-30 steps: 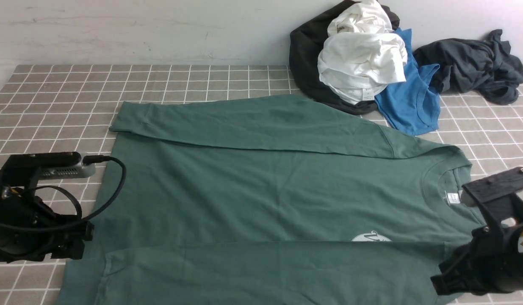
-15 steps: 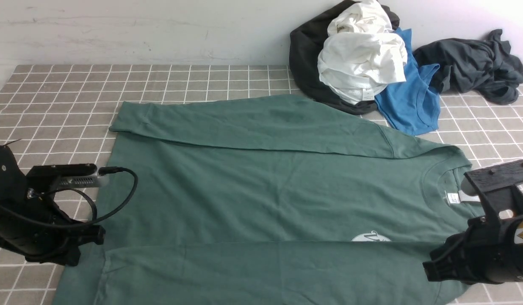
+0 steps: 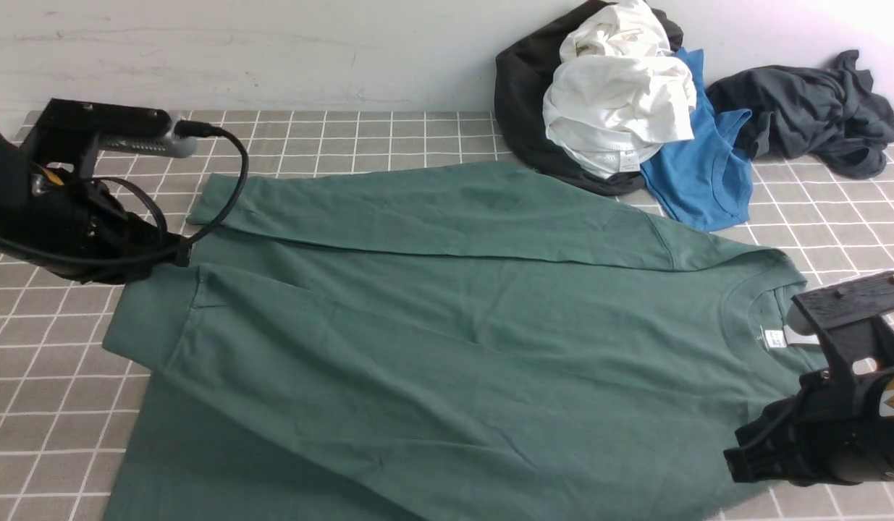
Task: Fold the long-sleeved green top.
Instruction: Use the left arm to drag and place the cuff at the centered position on the left edge of the fabric, then use the left arm to clamp the cuff farthest from it
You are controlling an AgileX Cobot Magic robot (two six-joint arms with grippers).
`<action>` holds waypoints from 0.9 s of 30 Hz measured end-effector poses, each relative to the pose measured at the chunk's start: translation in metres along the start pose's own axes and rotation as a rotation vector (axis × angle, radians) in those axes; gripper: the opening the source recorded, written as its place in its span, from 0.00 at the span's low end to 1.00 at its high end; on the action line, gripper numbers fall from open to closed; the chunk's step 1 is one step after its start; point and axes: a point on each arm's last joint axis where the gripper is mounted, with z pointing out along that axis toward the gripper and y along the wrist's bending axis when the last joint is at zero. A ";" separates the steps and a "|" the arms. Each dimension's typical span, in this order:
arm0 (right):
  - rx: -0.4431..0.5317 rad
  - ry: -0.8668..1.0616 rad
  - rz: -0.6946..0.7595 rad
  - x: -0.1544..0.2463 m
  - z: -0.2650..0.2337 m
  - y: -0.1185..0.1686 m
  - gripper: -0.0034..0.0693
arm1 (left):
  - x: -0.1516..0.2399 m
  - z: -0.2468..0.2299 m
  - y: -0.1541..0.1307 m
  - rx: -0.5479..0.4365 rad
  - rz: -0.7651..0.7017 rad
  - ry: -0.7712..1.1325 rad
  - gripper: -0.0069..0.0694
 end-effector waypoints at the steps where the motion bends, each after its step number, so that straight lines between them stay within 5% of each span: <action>1: -0.003 -0.001 0.006 0.000 0.000 0.000 0.03 | -0.002 0.019 0.005 -0.006 -0.011 0.024 0.10; 5: -0.006 -0.004 0.015 0.000 0.000 0.001 0.03 | -0.013 0.068 0.014 0.012 -0.027 0.166 0.20; 8: -0.006 -0.004 0.015 0.000 0.000 0.001 0.03 | -0.026 0.088 0.018 0.028 -0.030 0.225 0.36; 9: -0.006 -0.004 0.015 0.000 0.000 0.001 0.03 | -0.041 0.097 0.022 0.029 -0.042 0.216 0.48; 15: -0.004 -0.001 0.013 0.000 0.002 0.000 0.03 | -0.092 0.125 0.042 0.016 -0.178 0.117 0.75; 21: -0.004 0.002 0.010 0.000 0.002 0.000 0.03 | -0.109 0.169 0.053 0.011 -0.332 0.089 0.69; 24: -0.004 0.001 0.010 0.000 0.002 0.000 0.03 | -0.109 0.187 0.055 0.018 -0.368 0.091 0.59; 27: 0.000 -0.015 0.009 -0.002 0.002 0.000 0.03 | -0.110 0.197 0.056 0.020 -0.378 0.091 0.37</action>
